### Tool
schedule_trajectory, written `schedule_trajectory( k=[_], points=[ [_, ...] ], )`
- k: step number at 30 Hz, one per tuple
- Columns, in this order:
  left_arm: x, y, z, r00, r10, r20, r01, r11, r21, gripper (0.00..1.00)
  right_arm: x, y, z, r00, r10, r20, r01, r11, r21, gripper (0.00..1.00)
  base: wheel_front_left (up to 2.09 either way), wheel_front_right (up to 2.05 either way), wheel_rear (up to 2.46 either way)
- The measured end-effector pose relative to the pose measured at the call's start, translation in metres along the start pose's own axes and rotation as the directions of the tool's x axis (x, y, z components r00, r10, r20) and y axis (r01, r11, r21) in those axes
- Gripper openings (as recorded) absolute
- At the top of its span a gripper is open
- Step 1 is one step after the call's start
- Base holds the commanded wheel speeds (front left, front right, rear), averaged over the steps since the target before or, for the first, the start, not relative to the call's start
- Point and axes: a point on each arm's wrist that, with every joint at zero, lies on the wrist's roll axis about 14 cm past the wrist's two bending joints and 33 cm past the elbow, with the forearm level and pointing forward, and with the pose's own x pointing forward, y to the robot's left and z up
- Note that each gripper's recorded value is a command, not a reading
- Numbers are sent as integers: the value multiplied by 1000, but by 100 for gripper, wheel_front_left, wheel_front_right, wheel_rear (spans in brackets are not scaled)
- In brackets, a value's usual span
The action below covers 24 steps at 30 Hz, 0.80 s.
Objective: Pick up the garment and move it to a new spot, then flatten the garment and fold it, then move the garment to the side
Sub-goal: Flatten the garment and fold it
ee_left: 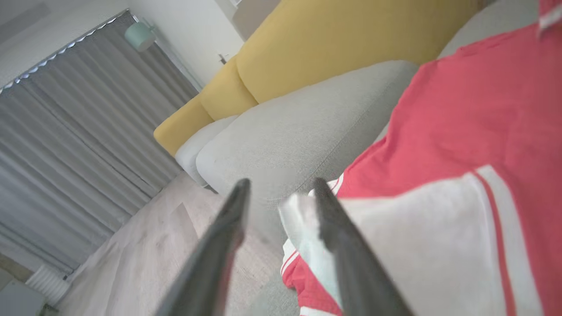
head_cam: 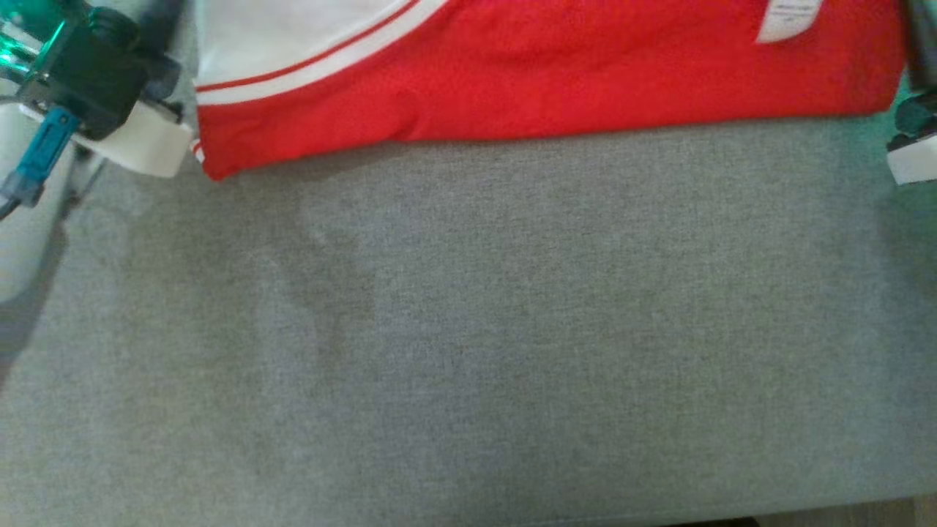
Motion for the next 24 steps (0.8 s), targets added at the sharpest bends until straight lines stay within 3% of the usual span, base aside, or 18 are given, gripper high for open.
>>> schedule_trajectory(
  k=[3, 6, 9, 12, 18, 24],
  points=[
    [-3, 1, 6, 995, 98, 2, -96, 982, -164, 100, 0, 0, 14, 999, -14, 38, 14, 1000, -4, 100, 0, 0, 0],
    [-23, -17, -2, 982, 175, -69, -188, 913, -362, 100, -4, 4, 32, 995, -37, 91, 35, 999, 26, 100, 0, 0, 0],
    [-54, -56, -17, 975, 146, -166, -209, 855, -474, 100, -16, 18, 36, 994, -36, 100, 31, 998, 58, 100, 0, 0, 0],
    [-77, -76, -20, 962, 148, -228, -250, 807, -534, 100, -31, 28, 33, 996, -39, 84, 32, 996, 84, 100, 0, 0, 0],
    [-97, -82, -26, 925, 201, -323, -363, 721, -590, 100, -49, 33, 43, 993, -65, 102, 53, 992, 115, 100, 0, 0, 0],
    [-109, -106, -50, 884, 129, -449, -408, 679, -610, 100, -62, 32, 42, 991, -91, 95, 78, 988, 136, 100, 0, 0, 0]
  ],
)
